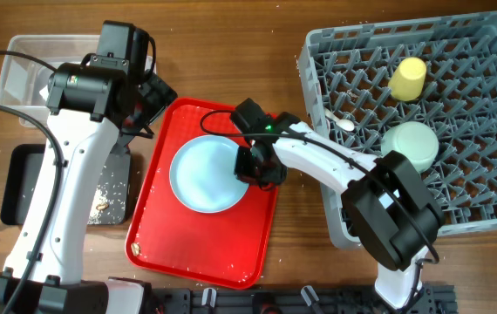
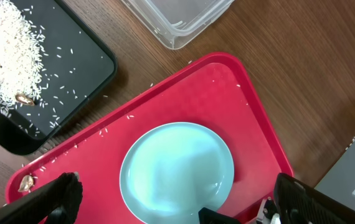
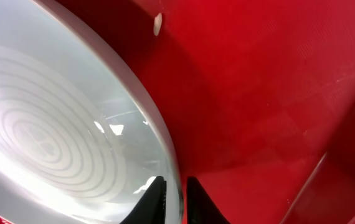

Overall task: Sort waste into correct bins and load items into the dishwasher rack
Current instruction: 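Carry the plate into the rack's far-left and stand it upright, then release the plate and withdraw the right gripper to the rack's near side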

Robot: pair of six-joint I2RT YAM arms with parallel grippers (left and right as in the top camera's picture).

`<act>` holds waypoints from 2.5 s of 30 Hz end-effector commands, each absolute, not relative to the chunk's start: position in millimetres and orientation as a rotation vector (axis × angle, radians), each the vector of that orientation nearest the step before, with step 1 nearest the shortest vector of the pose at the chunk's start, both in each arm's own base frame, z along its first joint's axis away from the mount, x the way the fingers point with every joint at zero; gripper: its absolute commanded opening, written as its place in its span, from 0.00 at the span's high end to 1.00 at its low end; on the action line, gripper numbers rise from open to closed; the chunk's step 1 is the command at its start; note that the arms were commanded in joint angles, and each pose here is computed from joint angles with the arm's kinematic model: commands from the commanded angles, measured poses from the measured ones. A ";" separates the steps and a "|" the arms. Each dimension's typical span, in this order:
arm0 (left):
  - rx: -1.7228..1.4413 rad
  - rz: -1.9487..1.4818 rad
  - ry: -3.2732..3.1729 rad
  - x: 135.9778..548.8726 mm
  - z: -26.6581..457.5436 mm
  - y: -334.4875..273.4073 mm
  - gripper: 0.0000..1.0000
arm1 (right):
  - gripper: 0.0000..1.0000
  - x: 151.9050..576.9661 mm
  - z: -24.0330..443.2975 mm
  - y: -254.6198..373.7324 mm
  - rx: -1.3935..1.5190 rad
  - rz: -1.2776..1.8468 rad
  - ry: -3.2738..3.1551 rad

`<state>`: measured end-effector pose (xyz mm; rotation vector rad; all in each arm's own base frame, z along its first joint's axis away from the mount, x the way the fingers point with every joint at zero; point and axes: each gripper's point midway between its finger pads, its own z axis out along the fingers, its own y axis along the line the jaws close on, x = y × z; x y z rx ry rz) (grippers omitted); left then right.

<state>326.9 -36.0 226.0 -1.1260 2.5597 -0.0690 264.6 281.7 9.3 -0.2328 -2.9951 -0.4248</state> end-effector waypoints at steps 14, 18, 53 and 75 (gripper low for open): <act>-1.122 -0.051 2.548 329.3 227.4 -32.7 0.00 | 0.96 329.4 56.5 219.5 -0.338 -0.336 -3.193; -1.122 -0.051 2.548 329.4 227.5 -32.7 0.00 | 0.96 371.0 110.8 171.6 -0.411 -0.382 -3.322; -1.122 -0.051 2.548 329.4 227.5 -32.7 0.00 | 0.28 435.3 220.9 -22.6 -0.823 0.740 -3.706; -1.122 -0.051 2.548 329.4 227.5 -32.7 0.00 | 0.00 227.3 280.9 25.6 -1.096 -0.622 -3.822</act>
